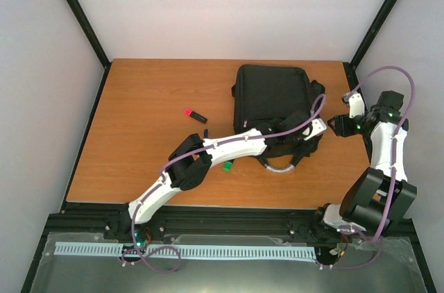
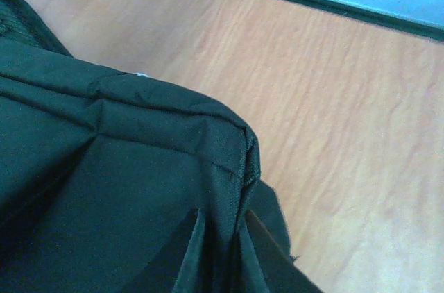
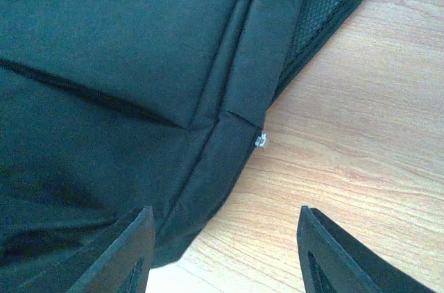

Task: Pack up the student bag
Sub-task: Zip the student bag at the center of the board, then pick up the stationery from the center of the board.

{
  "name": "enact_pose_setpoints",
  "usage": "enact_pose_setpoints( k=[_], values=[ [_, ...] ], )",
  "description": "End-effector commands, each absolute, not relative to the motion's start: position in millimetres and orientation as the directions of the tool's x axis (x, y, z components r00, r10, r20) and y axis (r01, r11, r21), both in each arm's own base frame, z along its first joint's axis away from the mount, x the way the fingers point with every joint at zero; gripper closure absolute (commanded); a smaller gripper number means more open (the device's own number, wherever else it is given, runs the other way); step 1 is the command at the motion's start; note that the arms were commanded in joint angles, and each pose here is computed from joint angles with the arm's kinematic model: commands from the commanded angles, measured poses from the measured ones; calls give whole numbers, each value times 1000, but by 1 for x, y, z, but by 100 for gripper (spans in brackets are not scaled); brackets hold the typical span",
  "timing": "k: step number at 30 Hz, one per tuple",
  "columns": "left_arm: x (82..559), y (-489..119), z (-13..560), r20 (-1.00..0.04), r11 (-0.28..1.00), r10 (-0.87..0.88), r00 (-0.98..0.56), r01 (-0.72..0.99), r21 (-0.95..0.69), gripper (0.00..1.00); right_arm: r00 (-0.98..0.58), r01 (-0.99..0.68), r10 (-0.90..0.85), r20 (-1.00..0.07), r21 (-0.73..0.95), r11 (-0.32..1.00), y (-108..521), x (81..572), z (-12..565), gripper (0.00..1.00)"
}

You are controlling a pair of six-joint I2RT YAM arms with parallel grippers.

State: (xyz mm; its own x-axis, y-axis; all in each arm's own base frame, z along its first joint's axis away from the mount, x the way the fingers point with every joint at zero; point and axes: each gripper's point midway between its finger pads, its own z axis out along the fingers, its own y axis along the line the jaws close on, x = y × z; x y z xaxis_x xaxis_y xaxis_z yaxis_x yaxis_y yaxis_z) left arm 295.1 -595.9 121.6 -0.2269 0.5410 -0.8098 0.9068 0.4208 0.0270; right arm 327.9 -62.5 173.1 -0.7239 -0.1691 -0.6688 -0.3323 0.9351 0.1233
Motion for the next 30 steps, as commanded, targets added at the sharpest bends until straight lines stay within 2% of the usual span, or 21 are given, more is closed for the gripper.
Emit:
enact_pose_setpoints(
  k=[1, 4, 5, 6, 7, 10, 14, 19, 26, 30],
  values=[
    [259, -634, 170, -868, 334, 444, -224, 940, -72, 78, -714, -312, -129, -688, 148, 938, -63, 324, 183, 42],
    [262, -628, 175, -858, 363, 454, -240, 929, -68, 45, -690, -344, -130, -712, 164, 924, -55, 323, 193, 40],
    [263, -624, 177, -857, 377, 453, -246, 924, -66, 26, -679, -352, -132, -723, 163, 922, -53, 321, 197, 26],
    [263, -618, 178, -854, 388, 453, -255, 919, -69, 4, -666, -358, -135, -734, 156, 920, -51, 320, 202, 3],
    [263, -613, 185, -859, 402, 440, -261, 913, -71, 1, -652, -363, -142, -745, 142, 921, -50, 319, 207, 0],
    [271, -587, 204, -867, 500, 399, -298, 864, -67, 0, -618, -374, -180, -765, 84, 924, -49, 315, 221, 0],
    [293, -527, 229, -898, 710, 283, -338, 703, -41, 0, -590, -335, -203, -782, 9, 942, -56, 314, 238, 0],
    [301, -464, 227, -887, 792, 206, -412, 603, -96, 0, -508, -369, -238, -828, -40, 929, -47, 310, 260, 0],
    [306, -388, 189, -846, 839, 212, -489, 535, -100, 0, -479, -507, -179, -859, 105, 855, -9, 303, 265, 0],
    [305, -344, 186, -842, 867, 150, -518, 478, -140, 0, -482, -600, -269, -834, 90, 795, 30, 304, 257, 0]
  ],
)
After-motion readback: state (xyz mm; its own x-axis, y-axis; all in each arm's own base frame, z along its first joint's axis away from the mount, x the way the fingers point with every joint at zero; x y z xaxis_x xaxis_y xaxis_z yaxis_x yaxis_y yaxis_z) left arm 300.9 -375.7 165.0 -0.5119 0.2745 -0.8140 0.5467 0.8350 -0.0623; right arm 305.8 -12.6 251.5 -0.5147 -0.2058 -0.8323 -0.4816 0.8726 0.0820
